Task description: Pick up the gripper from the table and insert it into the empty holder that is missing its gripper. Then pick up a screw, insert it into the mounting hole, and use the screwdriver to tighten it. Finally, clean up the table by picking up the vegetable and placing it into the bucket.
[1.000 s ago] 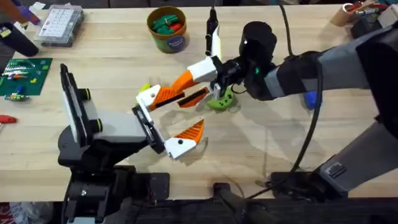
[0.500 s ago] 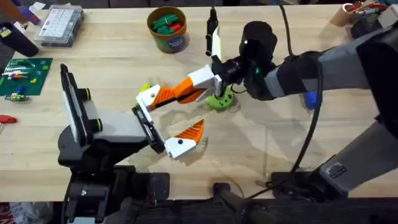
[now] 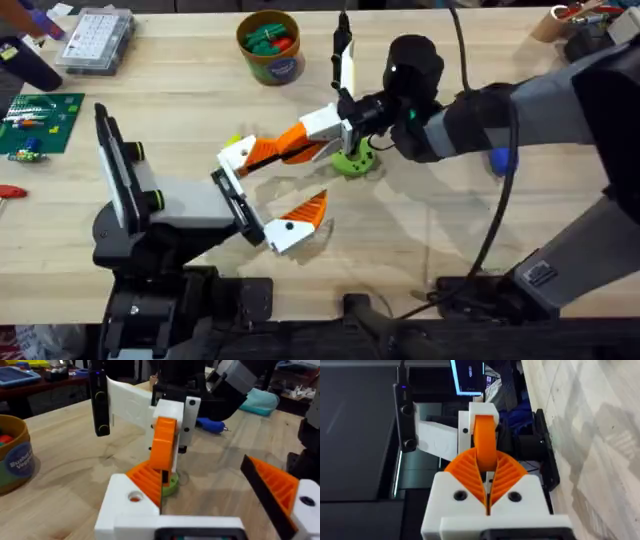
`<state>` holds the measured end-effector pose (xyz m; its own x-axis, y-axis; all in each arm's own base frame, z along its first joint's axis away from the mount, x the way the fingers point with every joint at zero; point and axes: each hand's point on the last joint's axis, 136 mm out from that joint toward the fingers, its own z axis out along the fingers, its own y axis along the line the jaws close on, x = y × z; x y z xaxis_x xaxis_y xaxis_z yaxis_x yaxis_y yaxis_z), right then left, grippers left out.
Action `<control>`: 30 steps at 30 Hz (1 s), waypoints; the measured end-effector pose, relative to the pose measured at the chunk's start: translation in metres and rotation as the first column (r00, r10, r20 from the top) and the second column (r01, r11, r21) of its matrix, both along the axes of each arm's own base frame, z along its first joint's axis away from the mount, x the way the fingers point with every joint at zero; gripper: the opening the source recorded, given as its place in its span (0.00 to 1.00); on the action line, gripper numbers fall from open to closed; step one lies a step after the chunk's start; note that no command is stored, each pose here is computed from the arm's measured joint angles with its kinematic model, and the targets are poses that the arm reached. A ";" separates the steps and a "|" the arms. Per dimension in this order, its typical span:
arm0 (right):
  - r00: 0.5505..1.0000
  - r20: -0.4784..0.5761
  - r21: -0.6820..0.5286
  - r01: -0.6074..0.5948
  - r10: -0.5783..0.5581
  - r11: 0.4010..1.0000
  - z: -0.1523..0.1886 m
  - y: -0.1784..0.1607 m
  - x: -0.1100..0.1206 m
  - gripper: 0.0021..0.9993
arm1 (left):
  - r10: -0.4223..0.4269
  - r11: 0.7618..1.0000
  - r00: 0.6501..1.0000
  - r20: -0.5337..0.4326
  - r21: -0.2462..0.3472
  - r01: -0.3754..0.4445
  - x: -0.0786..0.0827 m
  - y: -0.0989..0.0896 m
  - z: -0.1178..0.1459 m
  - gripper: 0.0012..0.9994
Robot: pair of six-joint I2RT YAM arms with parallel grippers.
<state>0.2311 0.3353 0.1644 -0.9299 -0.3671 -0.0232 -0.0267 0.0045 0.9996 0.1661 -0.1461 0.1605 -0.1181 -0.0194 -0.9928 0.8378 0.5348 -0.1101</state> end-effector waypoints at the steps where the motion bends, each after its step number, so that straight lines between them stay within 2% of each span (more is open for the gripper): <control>1: 1.000 0.000 0.000 0.001 -0.001 1.000 0.000 0.000 0.000 0.01 | 0.001 1.000 1.000 0.000 0.000 -0.001 0.000 0.000 0.000 0.99; 9: 1.000 0.008 0.006 -0.015 0.015 1.000 0.005 0.001 0.001 0.01 | 0.003 1.000 1.000 0.003 0.001 -0.003 0.000 0.000 0.000 0.99; 18: 0.998 -0.041 -0.017 -0.049 0.048 0.999 0.010 0.004 0.004 0.01 | 0.016 1.000 1.000 0.018 0.010 -0.016 0.002 0.002 0.000 0.99; 30: 0.999 -0.018 -0.008 -0.051 0.051 0.999 0.011 0.005 0.004 0.01 | 0.020 1.000 1.000 0.022 0.013 -0.020 0.003 0.002 0.001 0.99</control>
